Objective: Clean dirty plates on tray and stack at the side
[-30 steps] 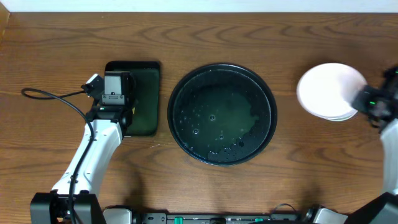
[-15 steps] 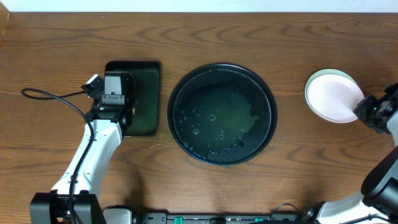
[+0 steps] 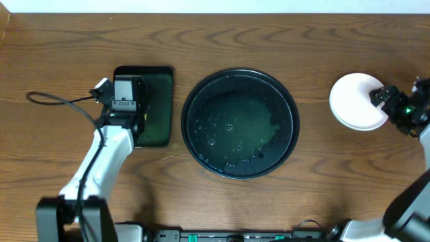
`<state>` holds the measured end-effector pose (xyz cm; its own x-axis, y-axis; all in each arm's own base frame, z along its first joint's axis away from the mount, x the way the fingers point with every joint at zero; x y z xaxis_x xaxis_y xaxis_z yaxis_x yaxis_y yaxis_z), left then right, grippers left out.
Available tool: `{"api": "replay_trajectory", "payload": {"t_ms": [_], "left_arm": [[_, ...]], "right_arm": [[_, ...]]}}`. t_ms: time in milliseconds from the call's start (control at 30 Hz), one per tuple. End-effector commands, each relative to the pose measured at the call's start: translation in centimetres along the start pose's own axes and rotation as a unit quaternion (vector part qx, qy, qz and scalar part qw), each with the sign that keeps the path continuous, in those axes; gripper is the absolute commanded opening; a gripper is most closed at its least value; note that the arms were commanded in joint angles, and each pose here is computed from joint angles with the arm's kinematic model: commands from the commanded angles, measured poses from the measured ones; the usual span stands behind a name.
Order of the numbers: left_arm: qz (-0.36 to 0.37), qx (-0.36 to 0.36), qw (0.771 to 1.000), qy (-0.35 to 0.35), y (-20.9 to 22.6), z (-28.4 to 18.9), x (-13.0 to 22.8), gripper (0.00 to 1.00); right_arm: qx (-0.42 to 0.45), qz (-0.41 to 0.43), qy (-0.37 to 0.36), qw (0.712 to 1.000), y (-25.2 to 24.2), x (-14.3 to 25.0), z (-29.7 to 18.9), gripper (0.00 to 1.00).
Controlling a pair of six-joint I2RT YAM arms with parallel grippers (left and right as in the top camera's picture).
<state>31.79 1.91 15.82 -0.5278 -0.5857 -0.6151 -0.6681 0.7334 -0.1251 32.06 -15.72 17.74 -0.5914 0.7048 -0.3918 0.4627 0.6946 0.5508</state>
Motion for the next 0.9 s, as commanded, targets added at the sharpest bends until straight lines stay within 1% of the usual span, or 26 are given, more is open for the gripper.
{"api": "replay_trajectory", "payload": {"t_ms": [0,67,167,300,367,467,533,600,633,667,733,867], "left_arm": [[0.014,-0.017,1.000,0.013,0.0,2.2,0.9,0.09],[0.024,-0.013,1.000,0.014,-0.4,3.3,1.2,0.10],[0.033,0.032,0.998,0.034,-1.6,4.5,1.8,0.10],[0.029,0.062,0.997,0.041,-2.4,5.5,2.1,0.10],[0.033,0.062,0.997,0.041,-2.5,5.8,2.2,0.15],[0.048,0.060,0.996,0.043,-2.4,6.0,2.4,0.39],[0.049,0.059,0.996,0.045,-2.4,6.0,2.4,0.49],[0.050,0.058,0.996,0.046,-2.4,6.0,2.5,0.65],[0.050,0.059,0.996,0.045,-2.4,5.9,2.4,0.69],[0.050,0.059,0.996,0.044,-2.4,5.9,2.4,0.70],[0.068,0.066,0.995,0.035,-2.5,5.3,1.9,0.75],[0.064,0.081,0.995,0.014,-2.3,2.5,0.5,0.77]], "right_arm": [[-0.096,-0.048,0.015,0.994,5.5,1.5,-2.8,0.99],[-0.110,-0.091,0.027,0.989,7.8,3.0,-4.0,0.99],[-0.119,-0.172,0.041,0.977,10.9,5.7,-5.7,0.99],[-0.093,-0.218,0.038,0.971,13.0,8.2,-7.5,0.99],[-0.096,-0.237,0.033,0.966,14.0,9.2,-8.5,0.99],[-0.117,-0.261,0.028,0.958,15.3,10.4,-9.7,0.99],[-0.131,-0.276,0.028,0.952,16.0,11.2,-10.5,0.99],[-0.140,-0.288,0.031,0.947,16.5,11.9,-10.9,0.99],[-0.141,-0.292,0.032,0.946,16.7,12.2,-11.0,0.99],[-0.139,-0.294,0.034,0.945,16.8,12.4,-11.0,0.99],[-0.125,-0.295,0.045,0.946,16.6,13.0,-10.9,0.99],[-0.103,-0.295,0.061,0.948,16.2,13.6,-10.9,0.99]]}}
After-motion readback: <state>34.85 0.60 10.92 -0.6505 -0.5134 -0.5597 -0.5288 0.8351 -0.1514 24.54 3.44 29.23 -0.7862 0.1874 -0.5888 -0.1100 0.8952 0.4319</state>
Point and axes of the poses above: each gripper's point midway between its finger pads, its own z axis out along the fingers, its own y axis along the line the jaws close on, x = y × z, the point moved 9 cm from there along -z, back along the fingers, and after that the axes turned 5 degrees about z, right-handed, at the moved point
